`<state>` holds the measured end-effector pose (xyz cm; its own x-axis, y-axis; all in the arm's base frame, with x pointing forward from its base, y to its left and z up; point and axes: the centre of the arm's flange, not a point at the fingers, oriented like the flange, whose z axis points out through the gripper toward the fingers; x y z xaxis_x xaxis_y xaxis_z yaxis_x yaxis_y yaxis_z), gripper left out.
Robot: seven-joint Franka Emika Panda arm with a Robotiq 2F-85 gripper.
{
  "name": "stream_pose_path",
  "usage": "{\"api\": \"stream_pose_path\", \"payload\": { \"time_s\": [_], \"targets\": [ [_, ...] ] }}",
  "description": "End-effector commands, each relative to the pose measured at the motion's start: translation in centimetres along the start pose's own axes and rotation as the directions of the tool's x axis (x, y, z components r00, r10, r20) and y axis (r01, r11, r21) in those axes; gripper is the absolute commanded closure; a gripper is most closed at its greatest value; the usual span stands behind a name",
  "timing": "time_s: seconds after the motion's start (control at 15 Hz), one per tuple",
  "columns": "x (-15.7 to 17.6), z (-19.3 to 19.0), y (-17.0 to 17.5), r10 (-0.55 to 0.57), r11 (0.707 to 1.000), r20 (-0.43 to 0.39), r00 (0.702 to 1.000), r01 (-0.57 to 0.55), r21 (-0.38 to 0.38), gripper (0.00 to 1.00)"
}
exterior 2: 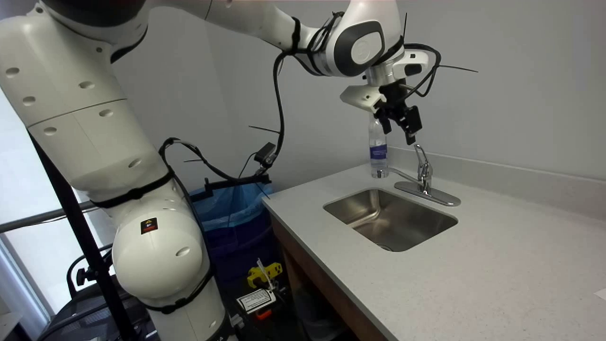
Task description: Turn the tap nozzle from the right to the middle then lift the tap handle
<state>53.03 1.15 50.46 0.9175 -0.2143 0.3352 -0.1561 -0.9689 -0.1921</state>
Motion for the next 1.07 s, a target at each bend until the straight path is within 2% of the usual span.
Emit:
{"api": "stream_pose_path", "payload": {
  "time_s": [0.0, 0.07, 0.13, 1.0],
  "targets": [
    [-2.2, -1.5, 1.0, 0.007, 1.0, 0.024, 1.0, -0.008, 0.014, 0.0],
    [-2.4, -1.5, 1.2, 0.018, 1.0, 0.035, 0.999, -0.018, 0.011, 0.0],
    [-1.0, -0.3, 0.3, 0.004, 1.0, 0.022, 1.0, -0.004, -0.003, 0.0],
    [-1.6, -0.4, 0.6, 0.007, 1.0, 0.034, 0.999, -0.007, -0.004, 0.0]
  ]
}}
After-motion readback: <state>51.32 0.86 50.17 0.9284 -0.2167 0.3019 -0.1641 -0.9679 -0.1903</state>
